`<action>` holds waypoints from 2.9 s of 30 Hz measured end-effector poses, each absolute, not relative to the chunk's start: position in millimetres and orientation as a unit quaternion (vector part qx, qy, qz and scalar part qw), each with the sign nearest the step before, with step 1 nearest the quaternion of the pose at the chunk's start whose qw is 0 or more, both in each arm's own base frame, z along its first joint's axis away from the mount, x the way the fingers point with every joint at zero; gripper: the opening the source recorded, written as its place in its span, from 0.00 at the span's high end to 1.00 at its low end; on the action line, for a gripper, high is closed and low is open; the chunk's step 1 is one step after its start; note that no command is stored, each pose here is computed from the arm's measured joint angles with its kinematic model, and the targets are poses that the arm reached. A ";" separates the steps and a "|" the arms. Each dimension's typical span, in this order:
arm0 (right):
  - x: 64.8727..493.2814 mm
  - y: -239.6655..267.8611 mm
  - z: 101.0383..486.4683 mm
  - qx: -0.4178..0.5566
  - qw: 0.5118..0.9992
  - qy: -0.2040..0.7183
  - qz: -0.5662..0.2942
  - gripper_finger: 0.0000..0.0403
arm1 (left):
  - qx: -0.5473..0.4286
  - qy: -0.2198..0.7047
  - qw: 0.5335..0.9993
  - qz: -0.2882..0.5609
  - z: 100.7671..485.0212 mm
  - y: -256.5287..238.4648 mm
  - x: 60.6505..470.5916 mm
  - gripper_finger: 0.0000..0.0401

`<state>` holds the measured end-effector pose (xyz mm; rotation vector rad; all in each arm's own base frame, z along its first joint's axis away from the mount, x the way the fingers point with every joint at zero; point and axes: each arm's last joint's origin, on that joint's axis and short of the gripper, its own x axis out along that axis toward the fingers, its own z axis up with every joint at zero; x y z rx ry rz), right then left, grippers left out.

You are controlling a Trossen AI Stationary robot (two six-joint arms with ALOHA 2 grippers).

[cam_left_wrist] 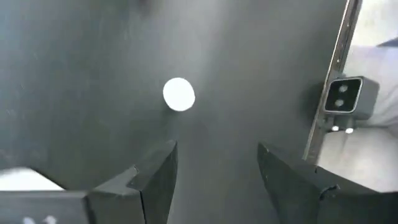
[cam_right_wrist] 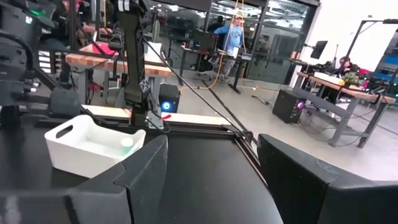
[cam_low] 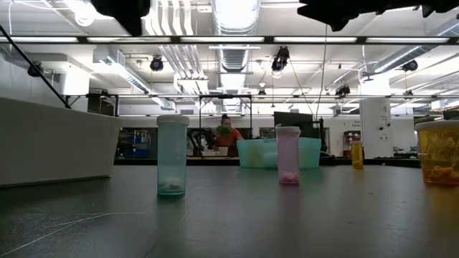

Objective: Pick and place medicine bottles into bin by pill shape (circle, oval)
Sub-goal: Put the blue tablet bottle into the gray bin

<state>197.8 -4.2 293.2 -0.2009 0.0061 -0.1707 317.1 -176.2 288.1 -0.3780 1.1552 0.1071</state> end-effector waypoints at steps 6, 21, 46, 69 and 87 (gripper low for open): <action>201.8 -4.2 288.7 -0.117 0.989 0.017 -0.084 0.40 | -0.277 0.529 0.799 0.069 289.7 -200.7 308.9 0.49; 202.3 -4.2 288.8 -0.117 0.989 0.017 -0.084 0.40 | -0.131 0.528 0.831 0.116 251.5 -215.4 313.9 0.49; 202.5 -4.3 288.8 -0.127 0.988 0.018 -0.085 0.40 | -0.091 0.496 0.858 0.094 199.7 -185.1 341.2 0.49; 202.5 -4.4 288.3 -0.129 0.988 0.021 -0.085 0.40 | -0.099 0.500 0.856 0.085 205.8 -181.7 337.3 0.76; 202.5 -4.5 288.0 -0.131 0.987 0.022 -0.085 0.40 | -0.151 0.491 0.846 0.141 311.9 -138.0 239.3 0.76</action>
